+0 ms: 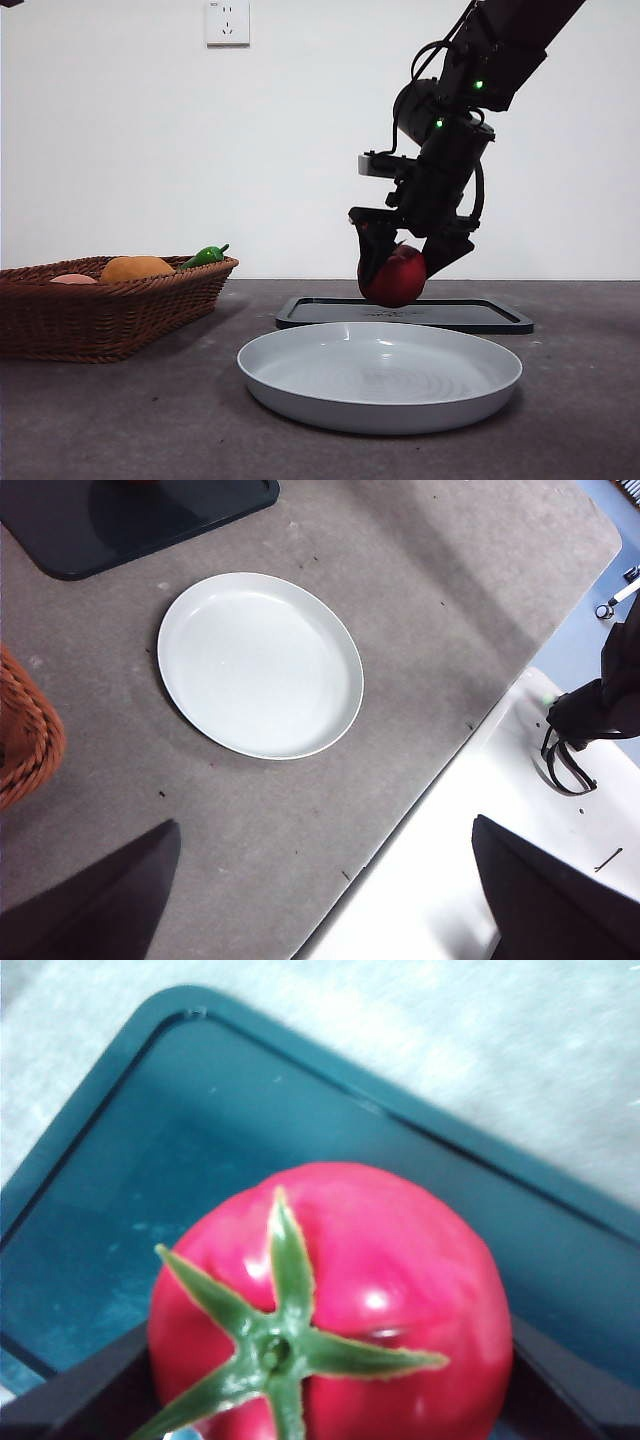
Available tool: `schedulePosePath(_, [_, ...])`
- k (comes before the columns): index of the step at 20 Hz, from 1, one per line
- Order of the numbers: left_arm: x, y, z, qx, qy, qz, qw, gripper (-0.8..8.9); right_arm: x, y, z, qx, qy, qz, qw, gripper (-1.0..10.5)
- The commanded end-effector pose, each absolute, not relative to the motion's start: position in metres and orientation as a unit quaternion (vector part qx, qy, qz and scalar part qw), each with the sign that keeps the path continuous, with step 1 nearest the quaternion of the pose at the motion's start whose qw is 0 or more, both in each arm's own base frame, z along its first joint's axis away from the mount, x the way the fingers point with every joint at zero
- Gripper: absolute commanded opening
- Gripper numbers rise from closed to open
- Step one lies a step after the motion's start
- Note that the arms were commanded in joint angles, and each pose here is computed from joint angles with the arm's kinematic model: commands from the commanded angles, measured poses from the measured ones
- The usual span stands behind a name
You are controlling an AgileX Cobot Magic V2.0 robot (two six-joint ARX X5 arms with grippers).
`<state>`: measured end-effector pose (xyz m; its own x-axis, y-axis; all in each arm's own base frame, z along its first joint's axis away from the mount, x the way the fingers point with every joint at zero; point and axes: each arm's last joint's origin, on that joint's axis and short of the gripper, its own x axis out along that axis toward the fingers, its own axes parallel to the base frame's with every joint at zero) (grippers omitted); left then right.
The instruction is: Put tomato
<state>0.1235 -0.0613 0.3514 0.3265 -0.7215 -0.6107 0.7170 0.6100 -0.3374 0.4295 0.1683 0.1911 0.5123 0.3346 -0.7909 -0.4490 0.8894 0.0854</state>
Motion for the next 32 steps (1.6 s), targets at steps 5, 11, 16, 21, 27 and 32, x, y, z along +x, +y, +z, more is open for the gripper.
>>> schedulePosePath(5, [0.124,-0.062,0.358,0.005,0.36,-0.451,0.817,4.65,0.433,0.172,0.178,-0.073,0.459,0.23,0.855,3.6])
schedulePosePath(11, [0.124,-0.062,0.358,0.005,0.36,-0.451,0.817,4.65,0.43,0.172,0.19,-0.071,0.448,0.23,0.861,4.9])
schedulePosePath(16, [0.124,-0.062,0.358,0.005,0.36,-0.451,0.817,4.65,0.416,0.166,0.234,-0.068,0.425,0.232,0.873,5.0])
schedulePosePath(21, [0.124,-0.062,0.358,0.005,0.36,-0.451,0.817,4.65,0.367,0.148,0.309,-0.053,0.419,0.245,0.873,5.0])
schedulePosePath(27, [0.124,-0.062,0.358,0.005,0.36,-0.45,0.817,4.65,0.301,0.123,0.375,-0.047,0.401,0.256,0.878,5.0])
schedulePosePath(32, [0.124,-0.062,0.358,0.005,0.36,-0.451,0.817,4.65,0.237,0.099,0.399,-0.039,0.363,0.271,0.891,5.0])
